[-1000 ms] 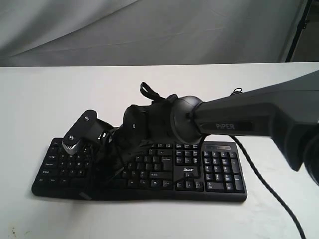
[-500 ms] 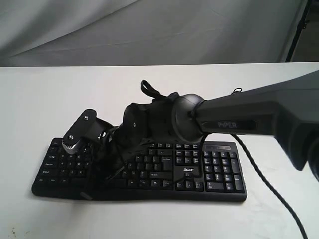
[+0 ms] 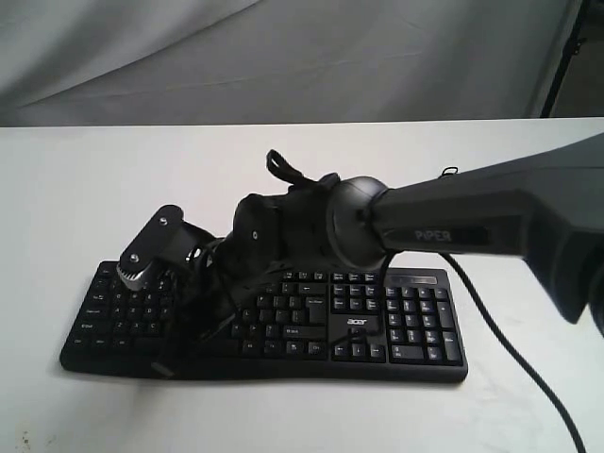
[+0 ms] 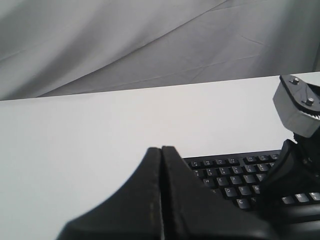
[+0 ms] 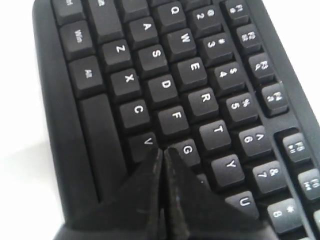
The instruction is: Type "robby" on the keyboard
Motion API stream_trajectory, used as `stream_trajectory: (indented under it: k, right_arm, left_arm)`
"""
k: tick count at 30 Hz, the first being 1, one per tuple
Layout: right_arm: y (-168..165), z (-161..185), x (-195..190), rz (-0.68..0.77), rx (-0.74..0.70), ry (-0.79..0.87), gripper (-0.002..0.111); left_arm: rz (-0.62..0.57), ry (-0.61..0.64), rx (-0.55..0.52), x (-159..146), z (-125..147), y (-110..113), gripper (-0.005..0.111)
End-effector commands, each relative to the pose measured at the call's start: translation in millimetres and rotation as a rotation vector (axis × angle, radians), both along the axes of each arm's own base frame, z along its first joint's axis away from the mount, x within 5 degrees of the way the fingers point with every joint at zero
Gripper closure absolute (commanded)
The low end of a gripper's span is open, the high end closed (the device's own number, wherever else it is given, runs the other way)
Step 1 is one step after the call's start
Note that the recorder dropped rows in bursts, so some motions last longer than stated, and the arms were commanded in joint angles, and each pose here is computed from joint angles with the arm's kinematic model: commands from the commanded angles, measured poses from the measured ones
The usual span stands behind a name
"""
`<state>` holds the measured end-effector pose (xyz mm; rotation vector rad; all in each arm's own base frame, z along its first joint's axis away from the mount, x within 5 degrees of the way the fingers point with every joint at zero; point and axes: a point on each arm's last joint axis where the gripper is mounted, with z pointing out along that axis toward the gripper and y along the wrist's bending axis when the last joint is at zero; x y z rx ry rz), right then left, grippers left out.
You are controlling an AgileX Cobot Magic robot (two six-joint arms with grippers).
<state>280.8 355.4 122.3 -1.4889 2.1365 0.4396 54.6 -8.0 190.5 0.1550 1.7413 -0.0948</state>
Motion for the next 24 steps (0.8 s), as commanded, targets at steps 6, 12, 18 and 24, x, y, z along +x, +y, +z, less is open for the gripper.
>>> stream_trajectory:
  k: [6,12,18,24]
  right_arm:
    - [-3.6,18.5,5.2,-0.008,0.014,-0.055,0.108]
    - [-10.4,18.5,13.6,-0.033,0.008,-0.062,0.108]
    - [-17.7,18.5,21.9,-0.057,0.007,-0.063,0.108]
    - [-20.3,18.9,25.9,-0.066,0.01,-0.075,0.108]
  left_arm:
    - [-0.006,-0.005,0.001,-0.1,-0.8,-0.3,0.107]
    - [-0.006,-0.005,0.001,-0.1,-0.8,-0.3,0.107]
    - [-0.006,-0.005,0.001,-0.1,-0.8,-0.3,0.107]
    - [-0.006,-0.005,0.001,-0.1,-0.8,-0.3,0.107]
